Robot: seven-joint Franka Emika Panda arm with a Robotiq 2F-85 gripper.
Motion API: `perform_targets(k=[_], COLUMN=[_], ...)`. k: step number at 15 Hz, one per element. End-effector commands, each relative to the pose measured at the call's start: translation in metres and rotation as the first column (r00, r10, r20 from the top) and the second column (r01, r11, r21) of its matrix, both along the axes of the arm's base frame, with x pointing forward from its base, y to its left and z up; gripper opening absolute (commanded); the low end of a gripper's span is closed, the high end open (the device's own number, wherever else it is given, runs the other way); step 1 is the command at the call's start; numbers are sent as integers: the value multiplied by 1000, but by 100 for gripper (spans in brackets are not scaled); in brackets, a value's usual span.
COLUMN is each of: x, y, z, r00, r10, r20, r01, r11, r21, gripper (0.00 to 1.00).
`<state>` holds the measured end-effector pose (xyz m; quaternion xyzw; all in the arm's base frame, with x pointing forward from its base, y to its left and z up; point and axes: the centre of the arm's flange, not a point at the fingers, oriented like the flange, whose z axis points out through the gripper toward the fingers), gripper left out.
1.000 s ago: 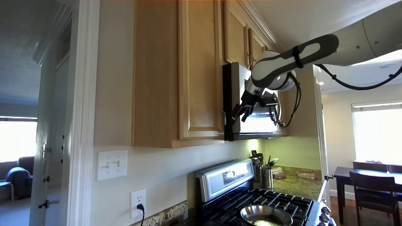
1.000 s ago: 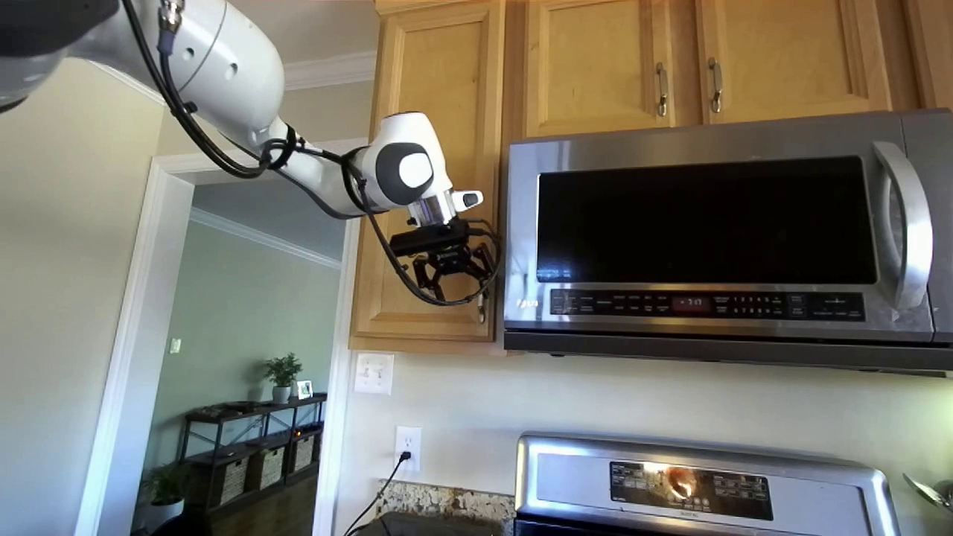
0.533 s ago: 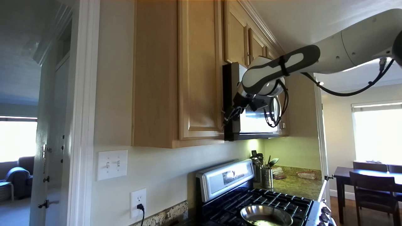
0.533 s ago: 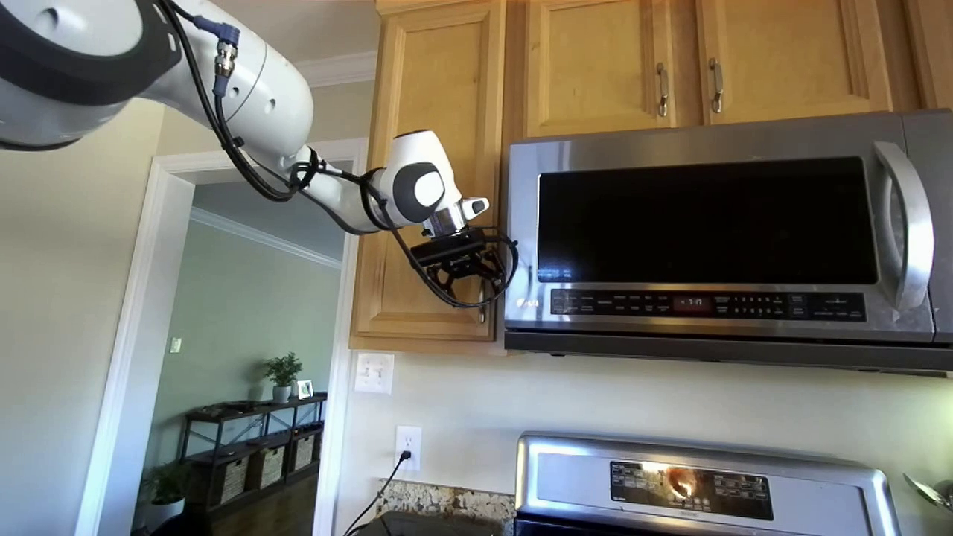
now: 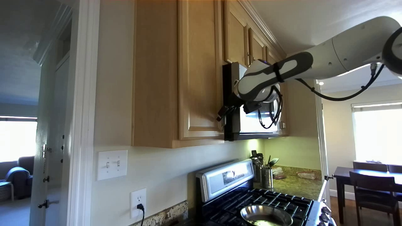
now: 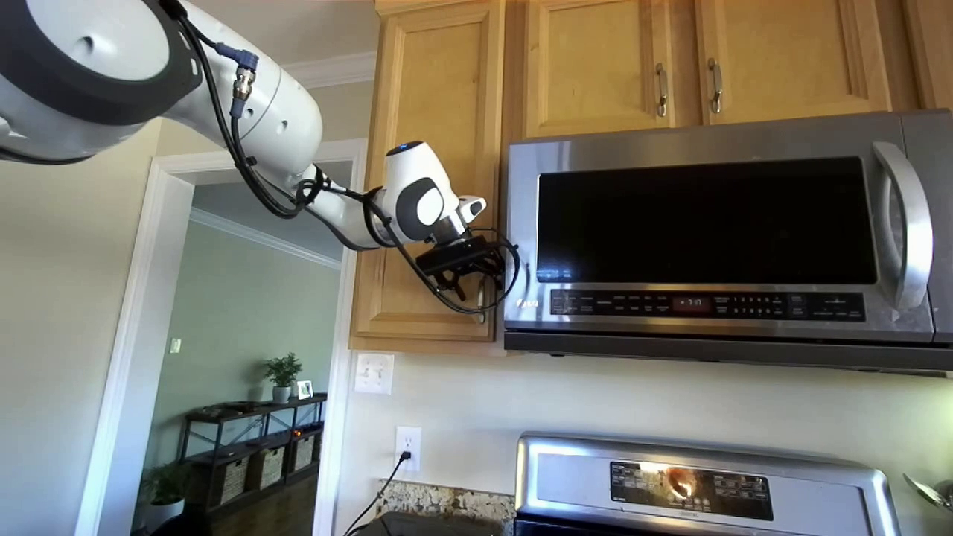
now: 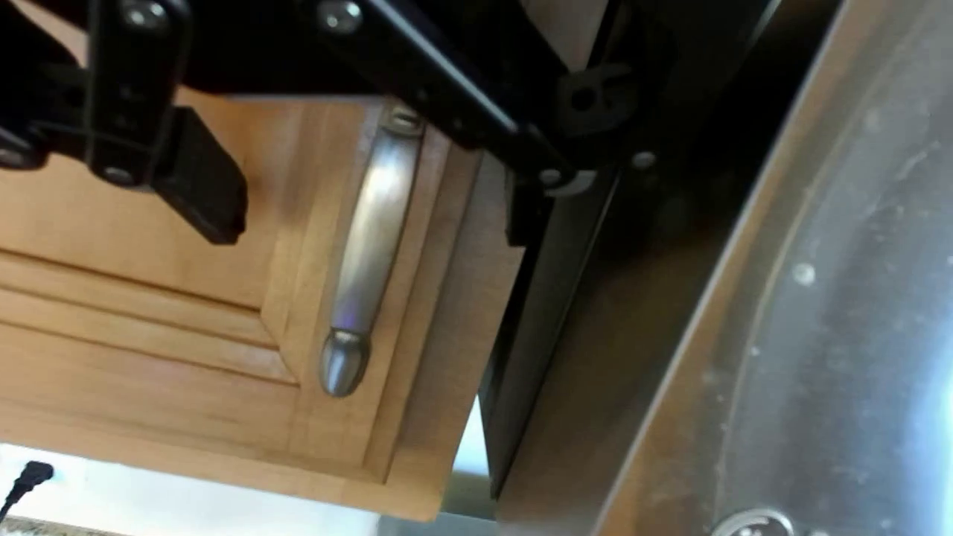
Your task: Open the cabinet door
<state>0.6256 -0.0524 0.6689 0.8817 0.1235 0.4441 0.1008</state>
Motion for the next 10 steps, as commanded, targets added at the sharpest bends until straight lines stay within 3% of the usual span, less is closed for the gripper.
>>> perform_targets(k=[1,8,10], x=[-6,-24,-26], y=[-5,13,16], z=[-4,-3,-3], r00=[999,999,1000], r10=[-34,-40,-28], r20=[11,-3,-1], r01=[34,40,28], r11=[999,999,999], r21=[1,-24,-29], gripper=[60,16,10])
